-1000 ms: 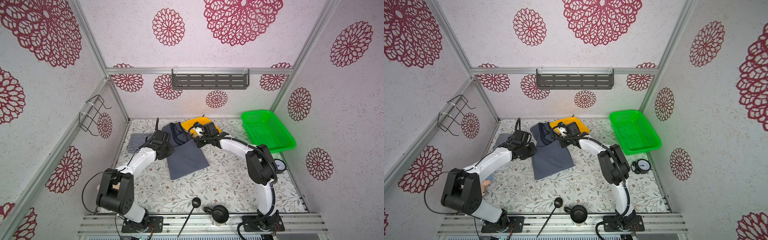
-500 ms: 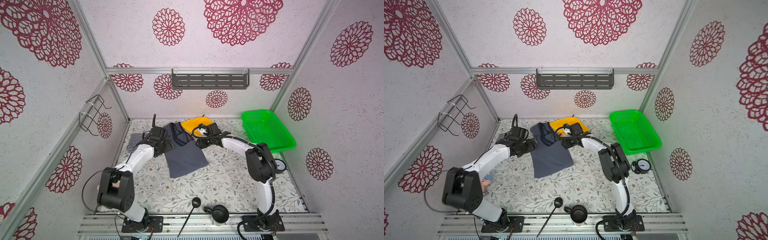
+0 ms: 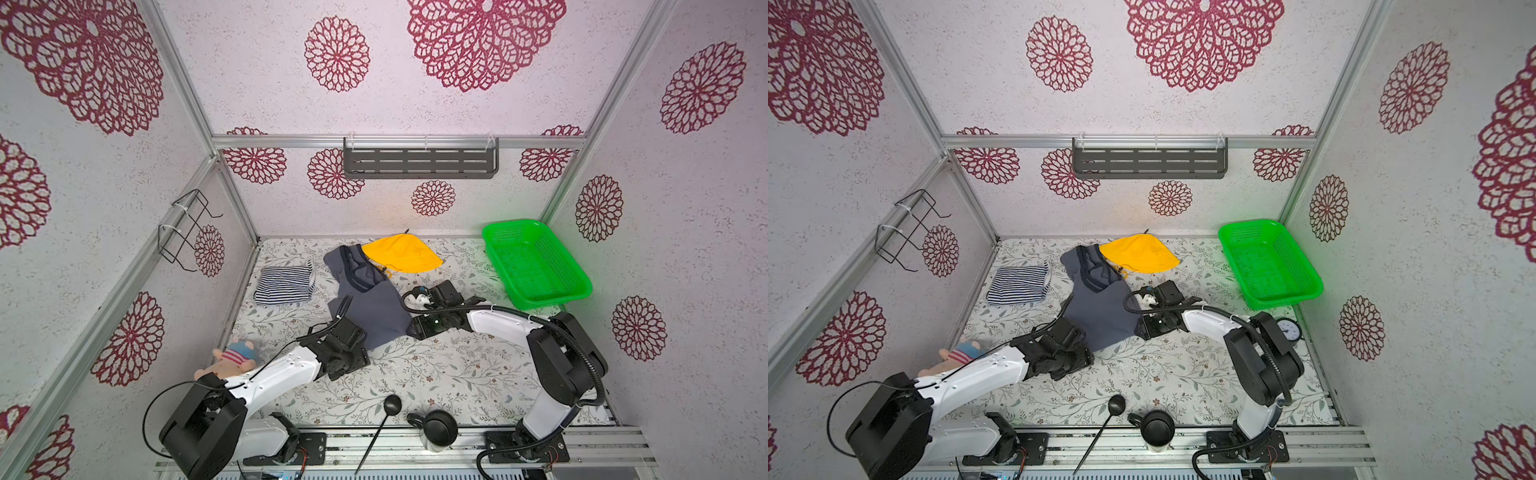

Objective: Fold and stack the tank tops

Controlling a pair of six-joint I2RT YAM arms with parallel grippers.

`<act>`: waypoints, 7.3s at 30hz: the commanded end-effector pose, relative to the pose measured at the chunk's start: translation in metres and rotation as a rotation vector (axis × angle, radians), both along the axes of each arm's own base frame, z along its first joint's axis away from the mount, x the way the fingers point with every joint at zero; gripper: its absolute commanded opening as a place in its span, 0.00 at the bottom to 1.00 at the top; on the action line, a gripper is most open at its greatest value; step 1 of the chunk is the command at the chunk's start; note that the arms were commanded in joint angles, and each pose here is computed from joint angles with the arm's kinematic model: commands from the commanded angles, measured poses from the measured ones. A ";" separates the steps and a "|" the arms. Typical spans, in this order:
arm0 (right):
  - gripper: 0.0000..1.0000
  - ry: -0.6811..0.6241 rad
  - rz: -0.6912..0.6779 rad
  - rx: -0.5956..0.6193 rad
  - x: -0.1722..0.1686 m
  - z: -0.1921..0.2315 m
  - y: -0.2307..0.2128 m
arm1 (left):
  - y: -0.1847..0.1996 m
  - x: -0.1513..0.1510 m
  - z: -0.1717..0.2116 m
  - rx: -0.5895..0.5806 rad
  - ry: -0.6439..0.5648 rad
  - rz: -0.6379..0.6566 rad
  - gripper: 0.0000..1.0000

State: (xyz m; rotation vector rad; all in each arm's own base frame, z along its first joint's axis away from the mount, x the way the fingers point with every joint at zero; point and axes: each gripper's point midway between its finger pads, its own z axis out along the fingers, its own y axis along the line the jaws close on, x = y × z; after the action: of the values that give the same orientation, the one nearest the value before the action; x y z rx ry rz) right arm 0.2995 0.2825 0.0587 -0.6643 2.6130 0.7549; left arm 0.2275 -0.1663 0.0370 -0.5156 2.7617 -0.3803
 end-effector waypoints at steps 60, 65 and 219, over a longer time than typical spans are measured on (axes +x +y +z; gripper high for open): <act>0.00 0.158 -0.122 0.043 -0.068 -0.024 -0.002 | 0.026 -0.060 0.011 0.189 0.070 0.019 0.00; 0.00 0.102 -0.159 0.057 -0.068 -0.001 -0.004 | 0.036 -0.068 0.014 0.158 0.045 0.050 0.00; 0.78 -0.086 -0.080 0.214 0.108 0.061 0.031 | 0.056 0.128 0.065 -0.056 -0.323 0.137 0.98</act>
State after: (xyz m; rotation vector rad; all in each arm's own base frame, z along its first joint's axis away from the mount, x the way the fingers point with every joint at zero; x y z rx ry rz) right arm 0.4076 0.3085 0.1194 -0.4600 2.4120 0.8898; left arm 0.3589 -0.1173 0.1155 -0.5320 2.4094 -0.4232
